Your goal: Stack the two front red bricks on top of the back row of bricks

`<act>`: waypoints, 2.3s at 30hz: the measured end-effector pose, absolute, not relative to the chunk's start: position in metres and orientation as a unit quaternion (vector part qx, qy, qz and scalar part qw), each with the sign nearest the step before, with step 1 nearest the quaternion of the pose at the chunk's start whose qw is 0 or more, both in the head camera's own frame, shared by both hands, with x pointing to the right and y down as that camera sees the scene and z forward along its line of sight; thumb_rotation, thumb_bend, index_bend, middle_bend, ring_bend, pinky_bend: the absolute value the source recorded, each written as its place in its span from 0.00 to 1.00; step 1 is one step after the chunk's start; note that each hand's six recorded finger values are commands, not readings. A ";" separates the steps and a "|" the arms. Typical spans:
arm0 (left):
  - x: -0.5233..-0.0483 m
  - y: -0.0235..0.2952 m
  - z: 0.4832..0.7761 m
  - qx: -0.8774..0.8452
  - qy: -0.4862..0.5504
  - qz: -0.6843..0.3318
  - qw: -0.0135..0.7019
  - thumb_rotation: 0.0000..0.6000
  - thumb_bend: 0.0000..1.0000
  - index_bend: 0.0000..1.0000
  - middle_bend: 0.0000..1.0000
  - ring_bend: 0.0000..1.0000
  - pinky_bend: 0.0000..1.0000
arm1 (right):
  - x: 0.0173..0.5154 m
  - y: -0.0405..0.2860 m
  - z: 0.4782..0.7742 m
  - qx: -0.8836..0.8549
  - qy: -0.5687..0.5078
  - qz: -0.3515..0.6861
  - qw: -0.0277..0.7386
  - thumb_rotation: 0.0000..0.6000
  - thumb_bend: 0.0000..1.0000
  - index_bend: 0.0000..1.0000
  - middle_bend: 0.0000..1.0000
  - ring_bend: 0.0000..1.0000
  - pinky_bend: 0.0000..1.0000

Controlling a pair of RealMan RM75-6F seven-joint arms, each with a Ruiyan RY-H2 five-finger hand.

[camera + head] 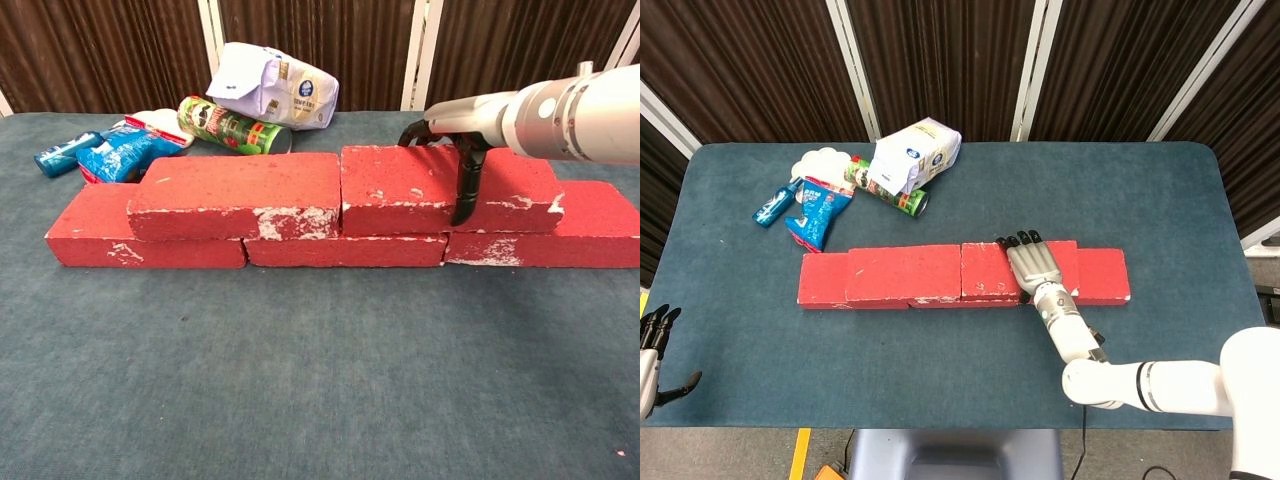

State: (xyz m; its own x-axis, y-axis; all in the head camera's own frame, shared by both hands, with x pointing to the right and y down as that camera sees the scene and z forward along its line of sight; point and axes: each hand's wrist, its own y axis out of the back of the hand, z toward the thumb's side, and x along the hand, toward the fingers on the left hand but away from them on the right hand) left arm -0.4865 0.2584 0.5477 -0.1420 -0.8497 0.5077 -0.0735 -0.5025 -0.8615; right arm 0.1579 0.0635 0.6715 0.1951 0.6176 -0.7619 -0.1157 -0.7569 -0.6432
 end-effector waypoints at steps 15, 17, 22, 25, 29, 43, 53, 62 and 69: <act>-0.487 0.259 0.548 -0.580 0.397 -0.644 0.301 1.00 0.23 0.00 0.00 0.00 0.03 | 0.158 0.064 0.671 -0.710 -0.173 0.612 0.300 1.00 0.00 0.22 0.22 0.13 0.00; -0.487 0.259 0.548 -0.581 0.397 -0.644 0.300 1.00 0.23 0.00 0.00 0.00 0.03 | 0.158 0.064 0.670 -0.710 -0.174 0.613 0.300 1.00 0.00 0.22 0.22 0.12 0.00; -0.487 0.259 0.548 -0.580 0.398 -0.645 0.300 1.00 0.23 0.00 0.00 0.00 0.03 | 0.156 0.063 0.670 -0.710 -0.173 0.612 0.303 1.00 0.00 0.22 0.21 0.12 0.00; -0.487 0.258 0.547 -0.579 0.399 -0.644 0.300 1.00 0.23 0.00 0.00 0.00 0.03 | 0.155 0.063 0.669 -0.710 -0.174 0.611 0.304 1.00 0.00 0.22 0.21 0.11 0.00; -0.488 0.258 0.547 -0.579 0.400 -0.644 0.300 1.00 0.23 0.00 0.00 0.00 0.03 | 0.153 0.063 0.669 -0.710 -0.174 0.611 0.304 1.00 0.00 0.22 0.21 0.11 0.00; -0.488 0.258 0.546 -0.580 0.401 -0.643 0.299 1.00 0.22 0.00 0.00 0.00 0.03 | 0.150 0.064 0.671 -0.710 -0.170 0.613 0.303 1.00 0.00 0.22 0.20 0.11 0.00; -0.488 0.258 0.547 -0.580 0.400 -0.644 0.298 1.00 0.22 0.00 0.00 0.00 0.03 | 0.149 0.064 0.671 -0.708 -0.167 0.614 0.306 1.00 0.00 0.22 0.20 0.09 0.00; -0.489 0.258 0.547 -0.578 0.401 -0.645 0.297 1.00 0.23 0.00 0.00 0.00 0.03 | 0.148 0.064 0.671 -0.706 -0.167 0.616 0.307 1.00 0.00 0.21 0.18 0.07 0.00; -0.489 0.258 0.547 -0.579 0.400 -0.646 0.297 1.00 0.22 0.00 0.00 0.00 0.03 | 0.148 0.063 0.670 -0.704 -0.170 0.616 0.310 1.00 0.00 0.21 0.17 0.07 0.00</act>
